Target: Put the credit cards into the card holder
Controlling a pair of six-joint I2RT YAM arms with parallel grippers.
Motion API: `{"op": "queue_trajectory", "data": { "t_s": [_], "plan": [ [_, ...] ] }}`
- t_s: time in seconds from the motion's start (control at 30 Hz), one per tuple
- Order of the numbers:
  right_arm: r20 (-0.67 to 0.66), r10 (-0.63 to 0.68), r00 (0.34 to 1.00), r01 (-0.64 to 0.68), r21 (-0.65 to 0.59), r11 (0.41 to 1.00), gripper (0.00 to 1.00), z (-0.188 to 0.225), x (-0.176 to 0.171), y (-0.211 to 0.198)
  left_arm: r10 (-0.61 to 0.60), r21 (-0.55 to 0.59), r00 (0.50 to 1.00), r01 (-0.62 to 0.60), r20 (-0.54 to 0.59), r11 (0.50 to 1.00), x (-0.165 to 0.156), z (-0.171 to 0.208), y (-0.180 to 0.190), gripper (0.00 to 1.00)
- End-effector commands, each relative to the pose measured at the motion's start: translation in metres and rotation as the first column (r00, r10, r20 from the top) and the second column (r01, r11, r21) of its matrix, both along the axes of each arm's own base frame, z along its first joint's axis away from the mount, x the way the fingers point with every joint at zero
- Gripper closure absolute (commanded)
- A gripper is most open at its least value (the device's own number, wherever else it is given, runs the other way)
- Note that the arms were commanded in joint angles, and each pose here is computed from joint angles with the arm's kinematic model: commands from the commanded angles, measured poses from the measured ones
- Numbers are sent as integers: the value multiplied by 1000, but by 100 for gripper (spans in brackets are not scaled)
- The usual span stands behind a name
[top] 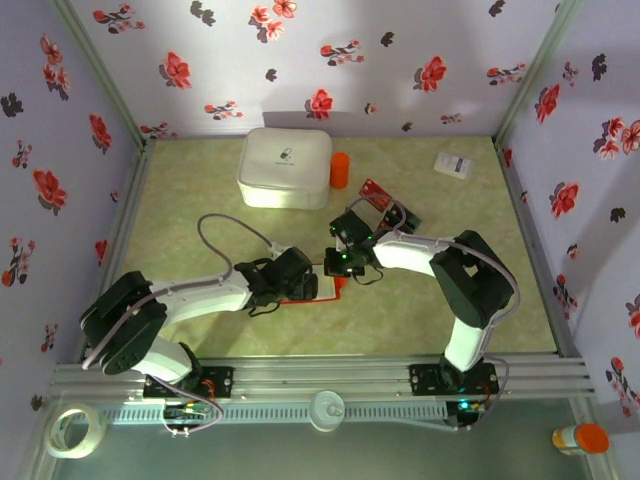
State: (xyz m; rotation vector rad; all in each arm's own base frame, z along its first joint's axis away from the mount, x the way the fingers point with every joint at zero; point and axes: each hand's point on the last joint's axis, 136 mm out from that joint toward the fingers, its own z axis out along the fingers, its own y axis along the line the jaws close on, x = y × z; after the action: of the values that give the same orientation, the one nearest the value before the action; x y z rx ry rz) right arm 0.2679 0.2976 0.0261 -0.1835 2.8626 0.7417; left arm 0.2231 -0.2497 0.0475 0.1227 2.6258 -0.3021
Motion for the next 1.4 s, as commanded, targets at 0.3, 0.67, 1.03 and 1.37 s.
{"op": "queue_trajectory", "data": {
  "t_s": [0.3, 0.67, 1.03, 1.37],
  "plan": [
    [-17, 31, 999, -30, 37, 999, 100, -3, -8, 19, 6, -7, 1000, -6, -1, 1000, 2, -6, -6, 7],
    [-28, 31, 999, -30, 36, 999, 100, -9, -11, 21, 0, -36, 1000, 1, 22, 999, 5, 0, -12, 6],
    [-26, 24, 999, -23, 44, 999, 100, -6, -11, 21, -7, 5, 1000, 7, -12, 1000, -1, -20, -6, 7],
    [-14, 21, 1000, -20, 65, 998, 98, 4, -8, 25, 1, 31, 999, 0, -35, 1000, -9, -36, 5, 15]
  ]
}}
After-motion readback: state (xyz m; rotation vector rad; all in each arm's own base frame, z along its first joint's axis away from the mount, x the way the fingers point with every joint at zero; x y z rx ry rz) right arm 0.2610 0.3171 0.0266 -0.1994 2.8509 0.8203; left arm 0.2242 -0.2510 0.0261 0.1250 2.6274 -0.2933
